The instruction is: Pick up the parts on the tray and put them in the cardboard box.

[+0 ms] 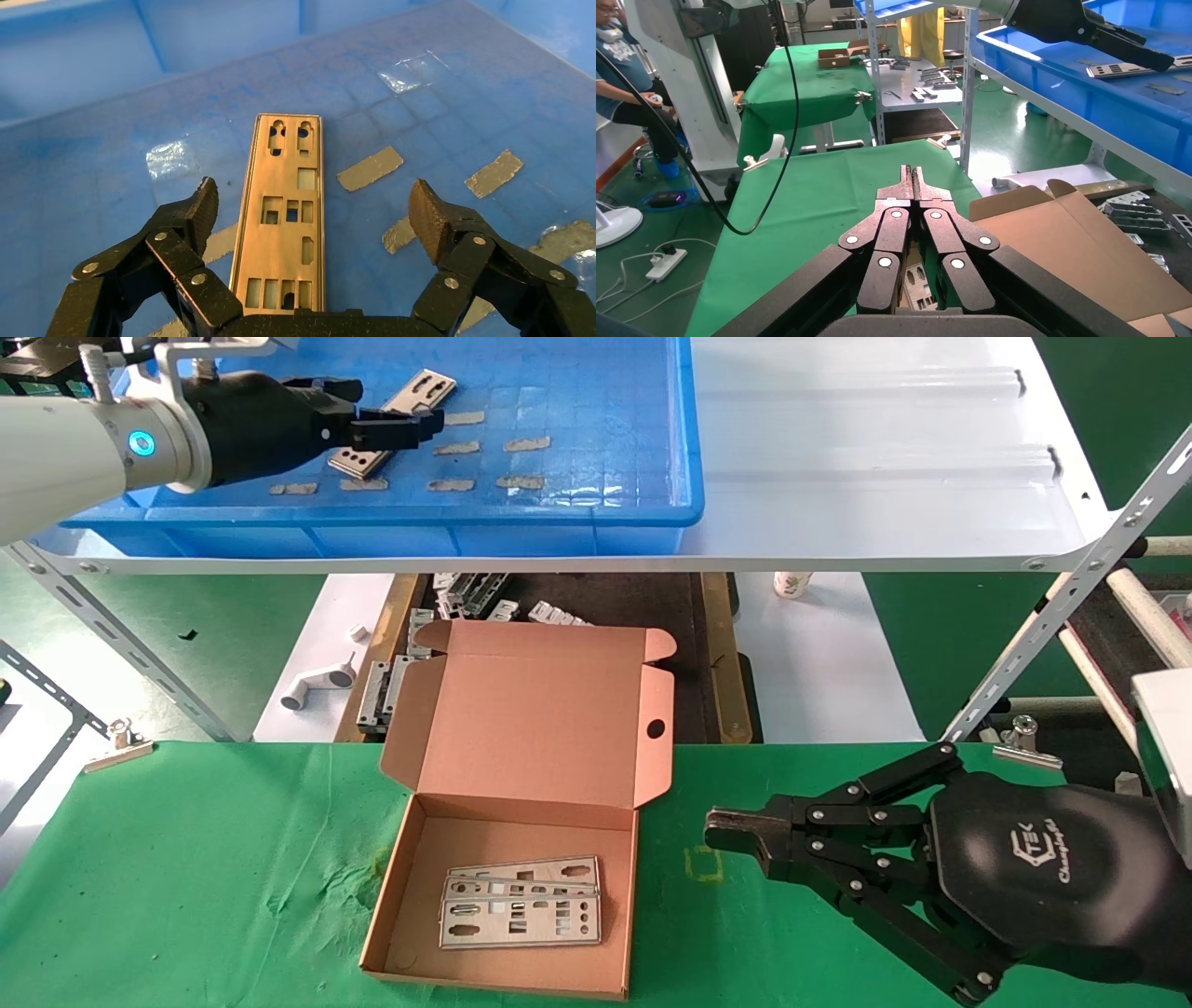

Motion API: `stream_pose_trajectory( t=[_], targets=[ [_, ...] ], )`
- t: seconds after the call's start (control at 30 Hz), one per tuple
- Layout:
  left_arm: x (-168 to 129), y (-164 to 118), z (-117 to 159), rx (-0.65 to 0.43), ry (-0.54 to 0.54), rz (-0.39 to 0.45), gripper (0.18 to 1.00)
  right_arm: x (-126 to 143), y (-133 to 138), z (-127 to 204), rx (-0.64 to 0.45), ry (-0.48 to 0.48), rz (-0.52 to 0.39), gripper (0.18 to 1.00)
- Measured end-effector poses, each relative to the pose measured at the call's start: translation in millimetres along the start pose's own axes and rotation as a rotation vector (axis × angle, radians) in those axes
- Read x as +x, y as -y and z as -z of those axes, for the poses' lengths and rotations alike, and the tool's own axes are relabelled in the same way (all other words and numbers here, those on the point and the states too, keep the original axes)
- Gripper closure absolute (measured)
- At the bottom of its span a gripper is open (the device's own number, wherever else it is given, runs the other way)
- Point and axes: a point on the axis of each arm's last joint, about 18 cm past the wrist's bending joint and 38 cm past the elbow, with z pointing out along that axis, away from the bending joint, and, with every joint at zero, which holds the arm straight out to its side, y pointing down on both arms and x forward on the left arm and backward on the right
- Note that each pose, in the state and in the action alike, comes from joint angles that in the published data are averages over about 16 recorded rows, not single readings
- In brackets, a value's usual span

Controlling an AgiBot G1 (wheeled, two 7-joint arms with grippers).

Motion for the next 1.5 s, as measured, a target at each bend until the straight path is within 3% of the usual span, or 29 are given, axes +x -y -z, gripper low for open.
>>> stream_pose_trajectory(
  t=[0.27, 0.5, 1.23, 1.5],
  targets=[
    [0.6, -2.3, -1.9, -0.004, 0.006, 0.010, 0.245, 0.0, 0.0, 0.0, 0.000, 0.000, 0.000, 0.988],
    [-0.1, -4.5, -2.7, -0.008, 0.014, 0.013, 0.338, 0.0, 0.0, 0.0, 0.000, 0.000, 0.000, 0.988],
    [-1.3, -5.3, -3.8, -0.008, 0.027, 0.003, 0.809, 0.0, 0.0, 0.0, 0.000, 0.000, 0.000, 0.988],
    [-4.2, 1.0, -1.5, 0.005, 0.032, -0.003, 0.884, 0.0, 0.0, 0.0, 0.000, 0.000, 0.000, 0.988]
  ],
)
